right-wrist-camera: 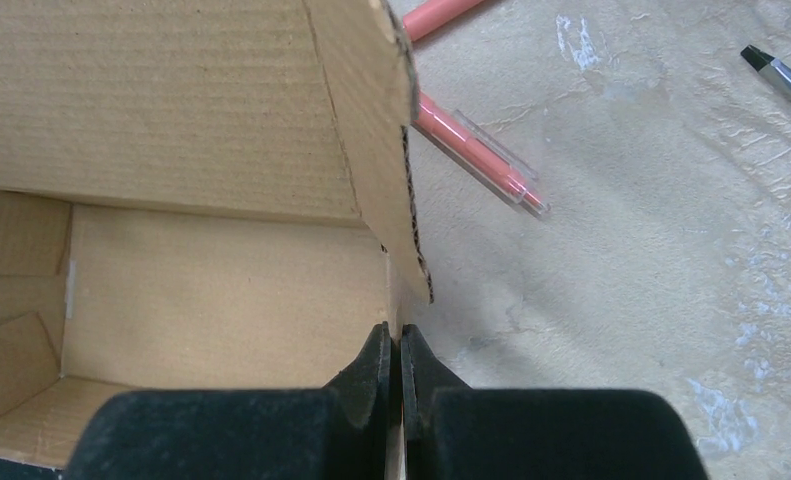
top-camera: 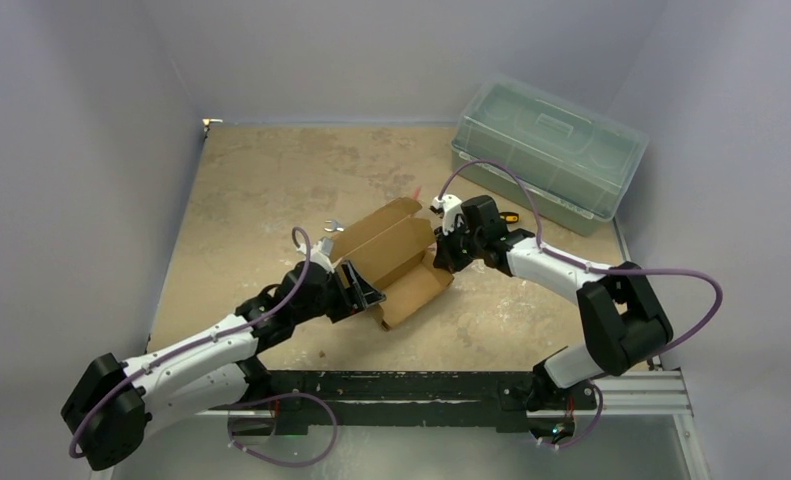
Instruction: Fold the paper box
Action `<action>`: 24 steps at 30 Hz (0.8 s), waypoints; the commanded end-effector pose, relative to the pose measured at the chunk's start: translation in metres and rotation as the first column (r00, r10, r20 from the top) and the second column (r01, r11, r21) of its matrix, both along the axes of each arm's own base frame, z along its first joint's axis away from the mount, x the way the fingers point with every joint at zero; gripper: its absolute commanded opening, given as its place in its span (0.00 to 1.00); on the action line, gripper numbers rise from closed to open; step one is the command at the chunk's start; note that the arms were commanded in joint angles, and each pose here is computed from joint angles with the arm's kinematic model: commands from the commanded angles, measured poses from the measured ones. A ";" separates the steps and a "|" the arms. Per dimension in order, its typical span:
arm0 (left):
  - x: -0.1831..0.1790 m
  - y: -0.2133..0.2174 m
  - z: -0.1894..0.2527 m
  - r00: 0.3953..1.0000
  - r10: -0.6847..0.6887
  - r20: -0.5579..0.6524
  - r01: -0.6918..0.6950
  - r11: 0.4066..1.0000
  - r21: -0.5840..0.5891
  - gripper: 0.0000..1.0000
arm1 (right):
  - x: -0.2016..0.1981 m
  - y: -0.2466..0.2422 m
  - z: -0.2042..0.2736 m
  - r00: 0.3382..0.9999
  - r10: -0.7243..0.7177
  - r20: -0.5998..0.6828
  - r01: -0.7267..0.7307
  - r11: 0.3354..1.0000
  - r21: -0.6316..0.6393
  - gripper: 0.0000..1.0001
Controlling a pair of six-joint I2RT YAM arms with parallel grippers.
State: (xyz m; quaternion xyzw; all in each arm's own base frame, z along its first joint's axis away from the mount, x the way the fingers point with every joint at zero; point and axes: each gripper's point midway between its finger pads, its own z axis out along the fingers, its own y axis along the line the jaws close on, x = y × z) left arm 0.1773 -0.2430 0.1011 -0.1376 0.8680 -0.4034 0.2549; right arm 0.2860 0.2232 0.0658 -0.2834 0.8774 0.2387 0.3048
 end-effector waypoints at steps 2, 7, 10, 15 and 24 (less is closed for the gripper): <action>0.005 -0.007 0.030 0.998 -0.002 0.055 0.006 0.998 -0.069 0.67 | 0.010 0.011 0.015 0.999 0.017 0.033 -0.018 0.999 0.028 0.01; 0.000 -0.009 0.040 0.995 -0.035 0.096 0.044 0.994 -0.099 0.67 | 0.009 0.011 0.015 0.999 0.018 0.033 -0.019 0.999 0.029 0.01; -0.003 -0.007 0.043 0.993 -0.043 0.112 0.055 0.993 -0.107 0.72 | 0.009 0.011 0.015 0.999 0.019 0.033 -0.020 0.999 0.029 0.01; -0.007 -0.003 0.032 0.994 -0.053 0.094 0.061 0.995 -0.076 0.78 | 0.009 0.011 0.015 0.999 0.019 0.032 -0.020 0.999 0.028 0.01; -0.010 0.000 0.042 0.990 -0.045 0.131 0.060 0.992 -0.113 0.77 | 0.010 0.011 0.015 0.999 0.018 0.032 -0.018 0.999 0.028 0.01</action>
